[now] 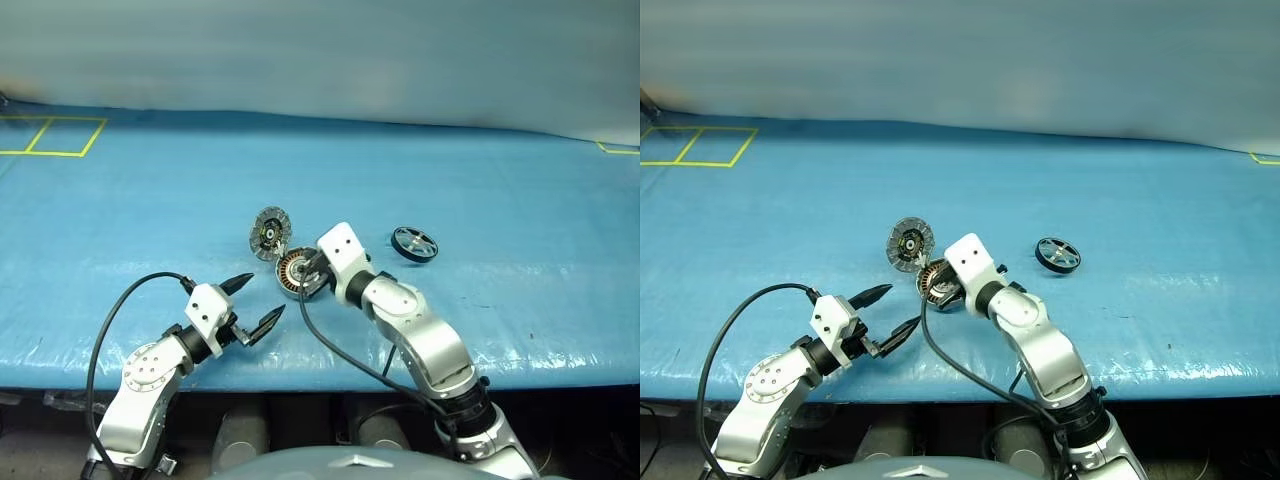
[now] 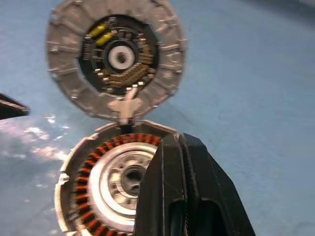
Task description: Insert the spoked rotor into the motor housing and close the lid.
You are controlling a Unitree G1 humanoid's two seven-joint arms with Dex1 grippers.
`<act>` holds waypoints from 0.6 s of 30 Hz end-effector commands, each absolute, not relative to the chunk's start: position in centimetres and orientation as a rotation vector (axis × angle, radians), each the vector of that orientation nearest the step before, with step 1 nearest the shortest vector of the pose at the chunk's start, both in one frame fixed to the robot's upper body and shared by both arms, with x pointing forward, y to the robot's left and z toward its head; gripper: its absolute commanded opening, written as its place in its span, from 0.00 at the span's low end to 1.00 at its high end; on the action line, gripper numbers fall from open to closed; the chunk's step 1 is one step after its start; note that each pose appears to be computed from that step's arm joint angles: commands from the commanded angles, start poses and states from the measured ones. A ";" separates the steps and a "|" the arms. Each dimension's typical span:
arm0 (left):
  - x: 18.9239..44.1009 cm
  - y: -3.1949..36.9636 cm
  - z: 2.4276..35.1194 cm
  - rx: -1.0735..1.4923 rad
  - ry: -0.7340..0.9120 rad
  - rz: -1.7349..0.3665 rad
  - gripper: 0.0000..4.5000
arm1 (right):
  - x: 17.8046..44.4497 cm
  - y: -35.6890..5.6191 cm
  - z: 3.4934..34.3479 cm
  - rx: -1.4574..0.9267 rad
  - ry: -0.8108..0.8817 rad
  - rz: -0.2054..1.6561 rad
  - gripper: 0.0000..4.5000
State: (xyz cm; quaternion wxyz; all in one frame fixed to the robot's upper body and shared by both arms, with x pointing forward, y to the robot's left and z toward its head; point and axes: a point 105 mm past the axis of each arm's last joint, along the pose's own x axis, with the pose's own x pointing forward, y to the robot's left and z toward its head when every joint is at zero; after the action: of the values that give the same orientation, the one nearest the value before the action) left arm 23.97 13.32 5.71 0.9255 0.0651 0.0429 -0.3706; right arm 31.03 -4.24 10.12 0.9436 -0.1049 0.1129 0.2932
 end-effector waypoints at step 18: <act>24.1 13.4 6.1 0.133 0.074 -0.762 1.00 | 29.2 -0.2 9.1 -0.192 0.360 0.761 0.01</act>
State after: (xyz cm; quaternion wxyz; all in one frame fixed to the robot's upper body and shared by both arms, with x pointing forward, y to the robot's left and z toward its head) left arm 23.96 13.33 5.70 0.9248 0.0652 0.0436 -0.3722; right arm 28.99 -0.89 8.20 0.9076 -0.0962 0.1918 0.3608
